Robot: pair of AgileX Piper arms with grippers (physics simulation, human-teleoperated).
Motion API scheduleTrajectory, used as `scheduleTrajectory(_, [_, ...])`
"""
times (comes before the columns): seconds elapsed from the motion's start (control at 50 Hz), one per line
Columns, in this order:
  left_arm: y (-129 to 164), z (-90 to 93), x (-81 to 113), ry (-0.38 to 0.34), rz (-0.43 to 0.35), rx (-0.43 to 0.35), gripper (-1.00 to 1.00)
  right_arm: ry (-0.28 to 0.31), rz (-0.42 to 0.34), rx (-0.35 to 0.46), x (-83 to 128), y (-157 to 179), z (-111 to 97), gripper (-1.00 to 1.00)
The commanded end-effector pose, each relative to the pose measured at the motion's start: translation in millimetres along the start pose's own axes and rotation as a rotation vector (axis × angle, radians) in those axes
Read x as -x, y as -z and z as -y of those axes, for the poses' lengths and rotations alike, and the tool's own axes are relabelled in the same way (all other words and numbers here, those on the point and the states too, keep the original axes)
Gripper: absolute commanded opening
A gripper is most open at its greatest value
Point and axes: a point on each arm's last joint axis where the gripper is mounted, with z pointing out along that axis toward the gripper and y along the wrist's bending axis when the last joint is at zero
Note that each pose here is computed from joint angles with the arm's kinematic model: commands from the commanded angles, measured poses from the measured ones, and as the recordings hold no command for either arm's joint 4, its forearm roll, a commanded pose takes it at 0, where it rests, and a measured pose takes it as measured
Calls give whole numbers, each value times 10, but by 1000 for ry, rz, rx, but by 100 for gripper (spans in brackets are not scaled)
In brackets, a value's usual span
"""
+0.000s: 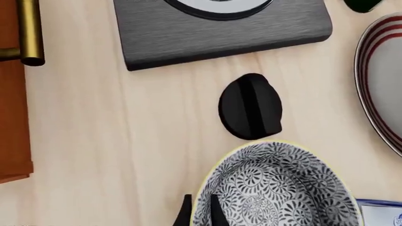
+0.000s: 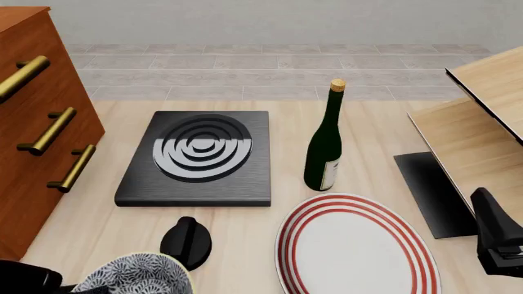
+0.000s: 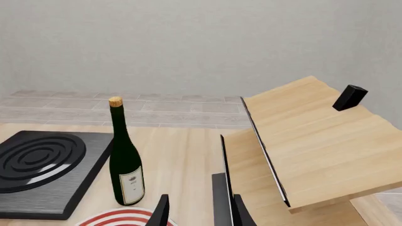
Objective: Put the bowl on the top of the cabinet.
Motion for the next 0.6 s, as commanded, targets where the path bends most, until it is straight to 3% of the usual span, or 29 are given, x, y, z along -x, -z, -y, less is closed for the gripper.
scheduleTrajectory(0.02, [-8, -9, -8, 2, 2, 7, -100, 4, -1, 1, 3, -6, -1, 100])
scheduleTrajectory(0.38, [13, -10, 44, 0, 21, 17, -100, 5, 0, 1, 3, -3, -1, 100])
scheduleTrajectory(0.6, [231, 37, 231, -21, 70, -2, -100, 6, 1, 1, 0, 7, 0, 100])
